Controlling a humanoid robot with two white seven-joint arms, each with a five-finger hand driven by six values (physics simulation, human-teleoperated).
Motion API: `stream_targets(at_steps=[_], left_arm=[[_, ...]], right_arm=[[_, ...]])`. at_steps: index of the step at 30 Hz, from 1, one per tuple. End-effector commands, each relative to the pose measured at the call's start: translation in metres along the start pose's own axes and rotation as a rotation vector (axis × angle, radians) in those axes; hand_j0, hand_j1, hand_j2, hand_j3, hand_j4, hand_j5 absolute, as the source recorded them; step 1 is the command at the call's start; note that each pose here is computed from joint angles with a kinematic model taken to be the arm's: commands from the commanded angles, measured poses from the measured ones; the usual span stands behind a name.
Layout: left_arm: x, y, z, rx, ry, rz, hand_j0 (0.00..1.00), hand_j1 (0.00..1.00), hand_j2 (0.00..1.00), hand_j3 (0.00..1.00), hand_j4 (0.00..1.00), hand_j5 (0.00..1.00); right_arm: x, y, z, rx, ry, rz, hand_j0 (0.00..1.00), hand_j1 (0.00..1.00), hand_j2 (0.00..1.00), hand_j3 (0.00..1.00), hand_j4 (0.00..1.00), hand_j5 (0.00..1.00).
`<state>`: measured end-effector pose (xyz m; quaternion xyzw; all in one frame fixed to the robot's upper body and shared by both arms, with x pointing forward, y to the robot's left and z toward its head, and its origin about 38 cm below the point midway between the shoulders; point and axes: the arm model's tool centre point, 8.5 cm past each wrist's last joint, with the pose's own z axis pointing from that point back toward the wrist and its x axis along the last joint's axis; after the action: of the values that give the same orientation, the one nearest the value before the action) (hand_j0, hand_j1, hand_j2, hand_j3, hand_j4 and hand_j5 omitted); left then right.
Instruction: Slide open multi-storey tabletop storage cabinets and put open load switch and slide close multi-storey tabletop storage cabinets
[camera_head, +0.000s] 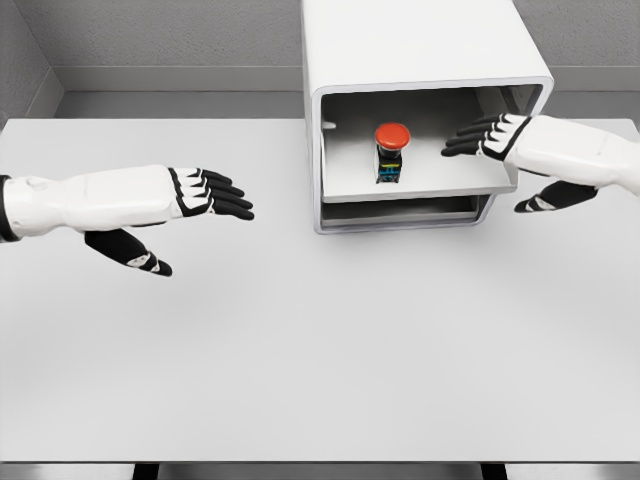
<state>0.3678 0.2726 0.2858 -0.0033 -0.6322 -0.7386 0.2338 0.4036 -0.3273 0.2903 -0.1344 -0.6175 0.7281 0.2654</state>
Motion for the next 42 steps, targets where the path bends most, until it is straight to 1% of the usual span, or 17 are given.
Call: stream_targets(at_steps=[1,4,6,8,9,10,11,15,18,19,27,32,33,36,37,42], left_arm=[[0.0,0.001,0.0,0.005,0.0,0.005,1.0,1.0,1.0,1.0,1.0,1.0],[-0.001,0.001,0.001,0.002,0.004,0.0,1.0,1.0,1.0,1.0,1.0,1.0],[-0.001,0.002,0.001,0.003,0.005,-0.001,1.0,1.0,1.0,1.0,1.0,1.0],[-0.001,0.001,0.001,0.003,0.006,0.002,1.0,1.0,1.0,1.0,1.0,1.0],[-0.001,0.001,0.001,0.003,0.006,0.0,1.0,1.0,1.0,1.0,1.0,1.0],[-0.001,0.001,0.001,0.003,0.006,0.0,1.0,1.0,1.0,1.0,1.0,1.0],[-0.001,0.001,0.001,0.003,0.006,0.0,1.0,1.0,1.0,1.0,1.0,1.0],[-0.003,0.001,0.002,0.005,0.011,0.004,1.0,1.0,1.0,1.0,1.0,1.0],[-0.003,0.001,0.002,0.005,0.011,0.004,1.0,1.0,1.0,1.0,1.0,1.0],[-0.003,0.001,0.002,0.005,0.011,0.004,1.0,1.0,1.0,1.0,1.0,1.0],[-0.003,0.0,0.002,0.003,0.013,0.004,1.0,1.0,1.0,1.0,1.0,1.0],[-0.003,0.001,0.002,0.003,0.013,0.003,1.0,1.0,1.0,1.0,1.0,1.0],[-0.003,0.0,0.002,0.003,0.013,0.004,1.0,1.0,1.0,1.0,1.0,1.0],[-0.003,0.0,0.002,0.003,0.013,0.004,1.0,1.0,1.0,1.0,1.0,1.0],[-0.003,0.0,0.002,0.003,0.013,0.004,1.0,1.0,1.0,1.0,1.0,1.0],[-0.003,0.001,0.002,0.004,0.014,0.003,1.0,1.0,1.0,1.0,1.0,1.0]], right_arm=[[0.002,-0.006,0.009,0.01,0.009,0.014,1.0,1.0,1.0,1.0,1.0,1.0],[0.002,-0.005,0.013,0.019,0.015,0.016,1.0,1.0,1.0,1.0,1.0,1.0],[0.011,0.004,0.013,0.046,-0.005,0.009,1.0,1.0,1.0,1.0,1.0,1.0],[0.012,0.016,0.014,0.073,-0.006,-0.01,1.0,1.0,1.0,1.0,1.0,1.0],[0.011,0.021,0.016,0.11,-0.001,-0.013,1.0,1.0,1.0,1.0,1.0,1.0],[0.011,0.025,0.018,0.129,0.003,-0.019,1.0,1.0,1.0,1.0,1.0,1.0],[0.011,0.025,0.019,0.133,0.004,-0.019,1.0,1.0,1.0,1.0,1.0,1.0],[0.012,0.031,0.019,0.204,-0.001,-0.017,1.0,1.0,1.0,1.0,1.0,1.0],[0.014,0.032,0.02,0.219,-0.003,-0.014,1.0,1.0,1.0,1.0,1.0,1.0],[0.015,0.036,0.02,0.227,-0.006,-0.022,1.0,1.0,1.0,1.0,1.0,1.0],[0.018,0.037,0.013,0.215,-0.026,-0.027,1.0,1.0,1.0,1.0,1.0,1.0],[0.017,0.025,0.012,0.179,-0.025,-0.008,1.0,1.0,1.0,1.0,1.0,1.0],[0.018,0.024,0.012,0.159,-0.027,-0.009,1.0,1.0,1.0,1.0,1.0,1.0],[0.018,0.023,0.011,0.153,-0.028,-0.008,1.0,1.0,1.0,1.0,1.0,1.0],[0.018,0.022,0.012,0.14,-0.027,-0.008,1.0,1.0,1.0,1.0,1.0,1.0],[0.016,0.022,0.017,0.16,-0.013,-0.001,1.0,1.0,1.0,1.0,1.0,1.0]])
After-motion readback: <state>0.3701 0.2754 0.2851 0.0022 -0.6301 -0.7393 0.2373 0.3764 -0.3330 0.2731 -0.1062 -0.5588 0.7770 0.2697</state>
